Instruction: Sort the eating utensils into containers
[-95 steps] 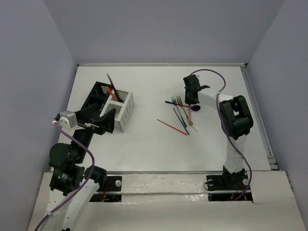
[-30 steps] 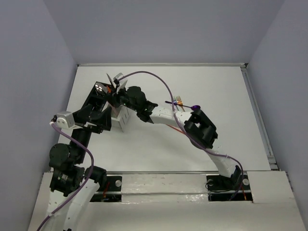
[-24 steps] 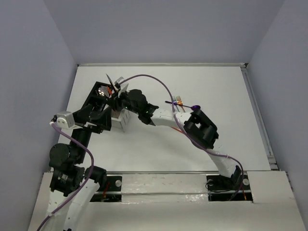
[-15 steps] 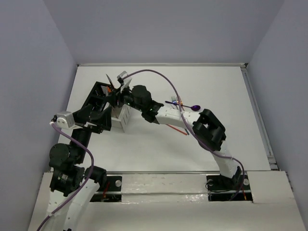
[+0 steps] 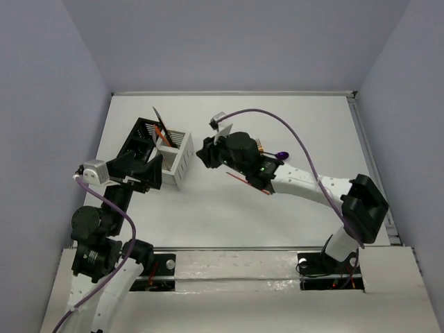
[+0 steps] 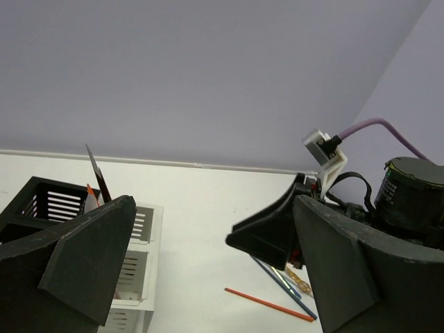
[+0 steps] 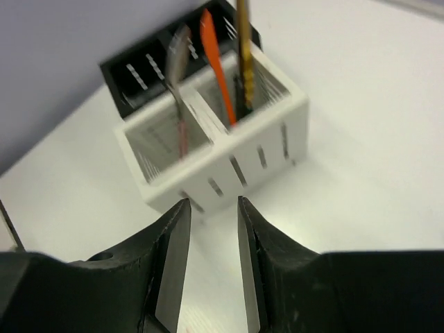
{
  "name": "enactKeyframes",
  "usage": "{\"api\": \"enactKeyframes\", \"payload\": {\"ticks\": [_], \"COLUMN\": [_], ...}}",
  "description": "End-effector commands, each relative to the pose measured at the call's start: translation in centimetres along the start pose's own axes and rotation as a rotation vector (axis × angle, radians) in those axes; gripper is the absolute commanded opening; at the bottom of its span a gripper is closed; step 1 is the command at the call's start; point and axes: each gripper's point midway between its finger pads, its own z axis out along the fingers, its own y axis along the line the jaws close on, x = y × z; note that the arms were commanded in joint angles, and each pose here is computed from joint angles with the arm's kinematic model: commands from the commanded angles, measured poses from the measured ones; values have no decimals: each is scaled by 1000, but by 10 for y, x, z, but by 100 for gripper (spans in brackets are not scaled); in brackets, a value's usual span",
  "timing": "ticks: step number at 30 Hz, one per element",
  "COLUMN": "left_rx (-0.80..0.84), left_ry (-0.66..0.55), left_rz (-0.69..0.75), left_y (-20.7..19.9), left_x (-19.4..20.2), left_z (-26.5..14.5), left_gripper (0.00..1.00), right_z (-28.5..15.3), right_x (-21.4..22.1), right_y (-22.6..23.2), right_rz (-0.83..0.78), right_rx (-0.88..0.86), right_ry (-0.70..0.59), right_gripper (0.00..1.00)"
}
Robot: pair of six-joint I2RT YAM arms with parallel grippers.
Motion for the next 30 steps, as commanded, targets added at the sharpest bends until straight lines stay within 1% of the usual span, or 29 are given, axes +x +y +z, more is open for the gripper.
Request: {"api": "enactKeyframes", "payload": {"ticks": [1,2,3,7,13,16,21,30], "left_rx": [42,43,45,48,46,46,61,67], "left_ry": [-33,-33,-34,-29,-32,-28,-26,-24], "left_rz": [-4,-6,-6,-7,-6,-4,-7,-9], "left_y": [-9,-9,-9,-10,-9,-9,-12,-13], "left_x": [-9,-9,-9,-8,-9,-8,-8,-7], "left_z": [3,3,3,4,4,4,3,3], "left_gripper": [99,99,99,99,99,99,99,99], "right_z": [-52,-60,-75,-97,-114,-120,-126,-115], "right_x": [54,59,67,82,102,110,118,130], "right_y": [-83,-94,-115,-158,-200,-222,-243,-252], "right_rz": [87,109,146,196,245,258,300,310], "right_rx": [244,267,313,437,568,623,655,656], "right_ry": [201,216,239,286,346,381,396,424], "right_gripper": [38,38,38,39,46,46,46,48]}}
